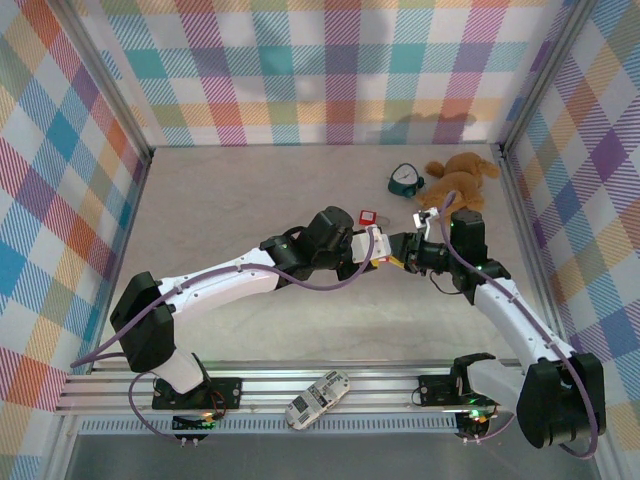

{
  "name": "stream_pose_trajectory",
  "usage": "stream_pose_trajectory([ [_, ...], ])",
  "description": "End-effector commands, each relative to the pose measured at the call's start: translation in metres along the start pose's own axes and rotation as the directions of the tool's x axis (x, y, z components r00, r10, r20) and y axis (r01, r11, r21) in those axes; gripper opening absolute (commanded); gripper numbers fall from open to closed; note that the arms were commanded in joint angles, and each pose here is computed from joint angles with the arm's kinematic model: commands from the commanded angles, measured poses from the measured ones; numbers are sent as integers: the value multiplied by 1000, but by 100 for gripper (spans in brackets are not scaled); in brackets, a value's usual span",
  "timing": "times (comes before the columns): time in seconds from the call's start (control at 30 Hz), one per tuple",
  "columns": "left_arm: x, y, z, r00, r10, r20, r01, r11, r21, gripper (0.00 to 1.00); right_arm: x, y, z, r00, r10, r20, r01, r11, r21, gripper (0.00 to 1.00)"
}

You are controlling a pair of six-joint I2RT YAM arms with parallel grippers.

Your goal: Unlock with the key

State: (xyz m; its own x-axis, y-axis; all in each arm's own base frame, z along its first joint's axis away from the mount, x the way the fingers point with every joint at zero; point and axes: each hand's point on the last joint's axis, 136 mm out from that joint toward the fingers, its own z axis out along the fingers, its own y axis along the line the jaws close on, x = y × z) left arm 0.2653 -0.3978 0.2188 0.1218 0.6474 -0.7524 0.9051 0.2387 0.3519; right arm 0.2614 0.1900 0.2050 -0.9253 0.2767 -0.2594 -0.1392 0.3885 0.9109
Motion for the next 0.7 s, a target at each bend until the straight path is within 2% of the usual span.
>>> stream_pose_trajectory([
  [0.0,8,-1,5,1000,-15,-21,15,1000,22,41,1,14,-3,999,-51,1,51,998,-33,31],
  [0.17,10,-3,6,999,-17,-27,18,999,34,39,1,14,-3,999,-50,-3,50,998,-37,31],
  [0.33,9,-1,7,1000,-18,-22,19,999,31,20,2,14,-3,999,-52,-3,52,998,-37,30],
  [0.43,7,0,5,1000,-21,-12,21,999,25,18,3,12,-1,999,-50,-6,50,998,-33,30],
  [0.57,8,0,5,1000,-21,-12,21,1000,19,7,3,10,0,999,-46,-10,45,998,-33,31],
  [0.6,9,1,5,1000,-20,-14,20,1000,15,6,3,11,0,999,-45,-10,45,998,-31,35],
  [0.67,11,5,7,1000,-19,-21,19,1000,-15,4,1,8,-1,999,-38,0,38,999,2,54],
])
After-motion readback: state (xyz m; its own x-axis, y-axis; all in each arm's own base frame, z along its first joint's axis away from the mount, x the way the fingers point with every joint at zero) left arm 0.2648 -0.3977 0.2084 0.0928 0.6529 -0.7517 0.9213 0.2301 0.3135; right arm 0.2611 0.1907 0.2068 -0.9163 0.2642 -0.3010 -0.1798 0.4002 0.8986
